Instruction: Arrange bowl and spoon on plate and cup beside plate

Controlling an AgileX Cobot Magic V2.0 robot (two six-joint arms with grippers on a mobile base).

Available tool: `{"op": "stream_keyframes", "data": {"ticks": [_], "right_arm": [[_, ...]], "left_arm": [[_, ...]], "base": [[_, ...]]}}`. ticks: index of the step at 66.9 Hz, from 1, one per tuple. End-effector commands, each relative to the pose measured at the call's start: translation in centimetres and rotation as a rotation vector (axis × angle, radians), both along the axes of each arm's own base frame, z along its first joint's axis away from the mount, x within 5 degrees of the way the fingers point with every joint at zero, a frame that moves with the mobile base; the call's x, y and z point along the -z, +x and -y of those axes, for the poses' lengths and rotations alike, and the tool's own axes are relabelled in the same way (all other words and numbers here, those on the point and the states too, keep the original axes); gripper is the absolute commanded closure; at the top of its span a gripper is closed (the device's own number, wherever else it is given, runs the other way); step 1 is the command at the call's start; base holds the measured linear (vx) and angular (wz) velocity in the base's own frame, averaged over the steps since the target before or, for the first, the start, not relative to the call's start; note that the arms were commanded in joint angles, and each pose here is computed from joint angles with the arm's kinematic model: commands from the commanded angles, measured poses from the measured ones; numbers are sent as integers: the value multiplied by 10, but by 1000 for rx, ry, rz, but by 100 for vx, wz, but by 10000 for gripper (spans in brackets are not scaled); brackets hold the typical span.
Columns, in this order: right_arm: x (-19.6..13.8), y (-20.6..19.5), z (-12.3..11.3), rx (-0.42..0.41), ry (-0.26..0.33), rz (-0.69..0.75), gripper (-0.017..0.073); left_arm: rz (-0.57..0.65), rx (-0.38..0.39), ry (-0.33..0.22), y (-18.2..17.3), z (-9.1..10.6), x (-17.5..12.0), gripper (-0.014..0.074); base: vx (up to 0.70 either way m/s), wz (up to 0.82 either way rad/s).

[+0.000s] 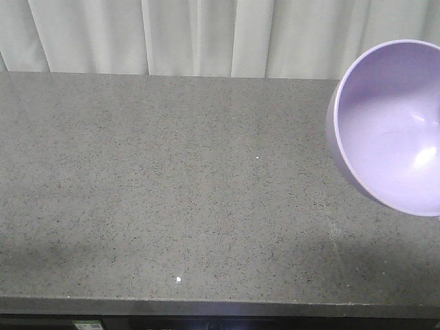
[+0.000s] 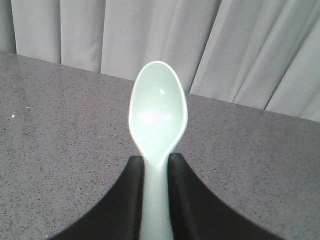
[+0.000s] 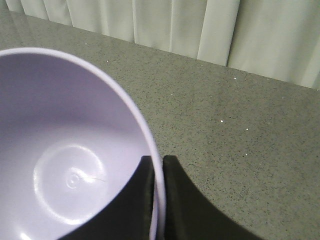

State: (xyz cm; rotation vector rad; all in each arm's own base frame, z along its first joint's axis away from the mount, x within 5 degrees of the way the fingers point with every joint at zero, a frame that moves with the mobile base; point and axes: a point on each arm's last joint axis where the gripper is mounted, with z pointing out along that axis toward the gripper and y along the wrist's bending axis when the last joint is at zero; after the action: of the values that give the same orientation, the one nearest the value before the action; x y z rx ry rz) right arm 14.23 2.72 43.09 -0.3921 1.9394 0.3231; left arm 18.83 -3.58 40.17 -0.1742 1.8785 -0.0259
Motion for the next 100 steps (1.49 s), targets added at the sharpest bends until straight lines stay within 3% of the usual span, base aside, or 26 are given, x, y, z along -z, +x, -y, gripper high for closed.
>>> {"op": "stream_keyframes", "data": {"ticks": [1,100], "right_arm": [[-13,-1,1,25,31,83,564],[-13,-1,1,25,30,83,564]], "left_arm": [[69,26,7,-2,0,-13,599],[69,26,7,-2,0,-13,599]], "base": [[-1,-2],[0,-18]]}}
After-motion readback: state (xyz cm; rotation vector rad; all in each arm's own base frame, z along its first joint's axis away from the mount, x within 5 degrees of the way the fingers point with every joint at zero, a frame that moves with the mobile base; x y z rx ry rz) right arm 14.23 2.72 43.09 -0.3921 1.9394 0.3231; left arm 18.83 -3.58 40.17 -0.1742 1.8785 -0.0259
